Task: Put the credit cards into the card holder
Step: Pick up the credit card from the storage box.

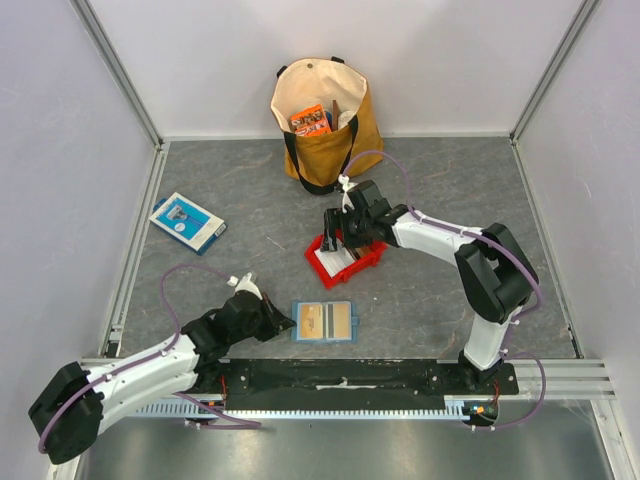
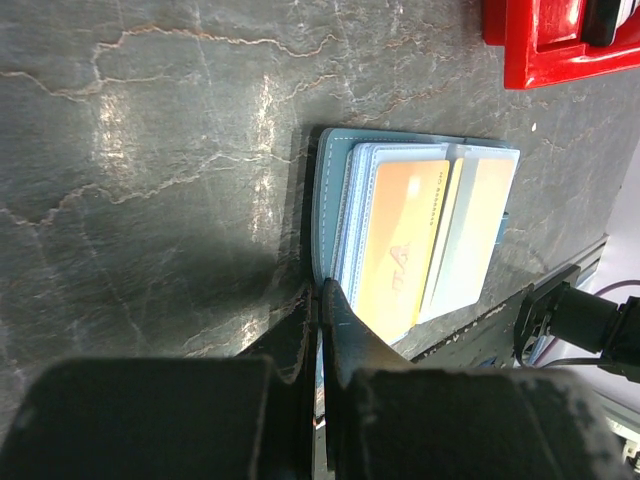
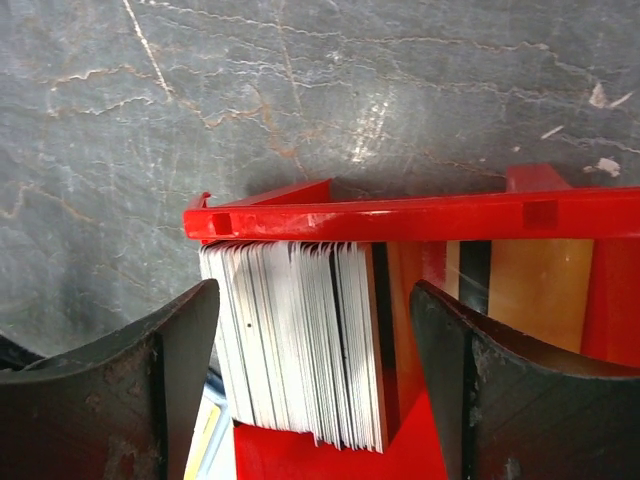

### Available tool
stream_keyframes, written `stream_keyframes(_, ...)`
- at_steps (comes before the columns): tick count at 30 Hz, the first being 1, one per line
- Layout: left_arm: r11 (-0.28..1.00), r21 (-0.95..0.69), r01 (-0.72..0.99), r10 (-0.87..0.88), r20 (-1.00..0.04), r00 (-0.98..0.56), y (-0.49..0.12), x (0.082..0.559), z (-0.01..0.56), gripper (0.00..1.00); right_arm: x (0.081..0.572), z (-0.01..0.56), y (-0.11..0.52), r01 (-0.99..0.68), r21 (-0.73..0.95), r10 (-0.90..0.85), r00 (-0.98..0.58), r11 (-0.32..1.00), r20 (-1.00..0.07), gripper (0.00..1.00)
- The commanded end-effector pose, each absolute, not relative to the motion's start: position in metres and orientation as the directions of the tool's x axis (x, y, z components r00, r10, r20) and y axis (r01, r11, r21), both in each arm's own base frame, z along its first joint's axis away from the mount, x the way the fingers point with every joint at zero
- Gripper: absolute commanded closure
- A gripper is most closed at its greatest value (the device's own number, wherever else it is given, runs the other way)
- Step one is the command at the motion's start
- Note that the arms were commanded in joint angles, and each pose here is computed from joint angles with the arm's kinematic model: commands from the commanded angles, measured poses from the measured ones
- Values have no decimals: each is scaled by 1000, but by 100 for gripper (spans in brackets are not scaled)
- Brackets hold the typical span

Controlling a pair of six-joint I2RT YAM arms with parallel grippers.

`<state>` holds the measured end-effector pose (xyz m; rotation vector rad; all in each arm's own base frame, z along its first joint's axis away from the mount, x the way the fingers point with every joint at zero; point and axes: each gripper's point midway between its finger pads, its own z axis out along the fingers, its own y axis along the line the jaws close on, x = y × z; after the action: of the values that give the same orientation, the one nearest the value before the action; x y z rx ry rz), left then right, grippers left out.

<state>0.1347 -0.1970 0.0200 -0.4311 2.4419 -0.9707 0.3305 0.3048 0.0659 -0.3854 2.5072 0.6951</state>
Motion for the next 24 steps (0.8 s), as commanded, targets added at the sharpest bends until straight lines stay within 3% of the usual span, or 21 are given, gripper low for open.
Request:
stream_keyframes(1, 683, -725, -86, -466, -342, -816, -204, 147, 36, 98, 334, 83, 315, -410, 481, -98, -830, 775, -549, 18)
stream_keyframes(14, 683, -726, -83, -461, -340, -820, -205, 146, 36, 98, 333, 96, 309, -404, 548, -67, -843, 732, -533, 37)
stream_keyframes(16, 683, -726, -84, -462, -340, -819, -204, 146, 36, 98, 340, 93, 302, -390, 510, -56, -831, 766, -553, 34)
stream_keyframes(19, 682, -726, -84, -462, -339, -820, -205, 146, 36, 98, 348, 87, 292, -369, 450, -54, -818, 813, -573, 21)
stream_keyframes(24, 684, -725, -82, -460, -342, -819, -205, 147, 37, 98, 341, 69, 293, -377, 451, -102, -846, 809, -523, 18)
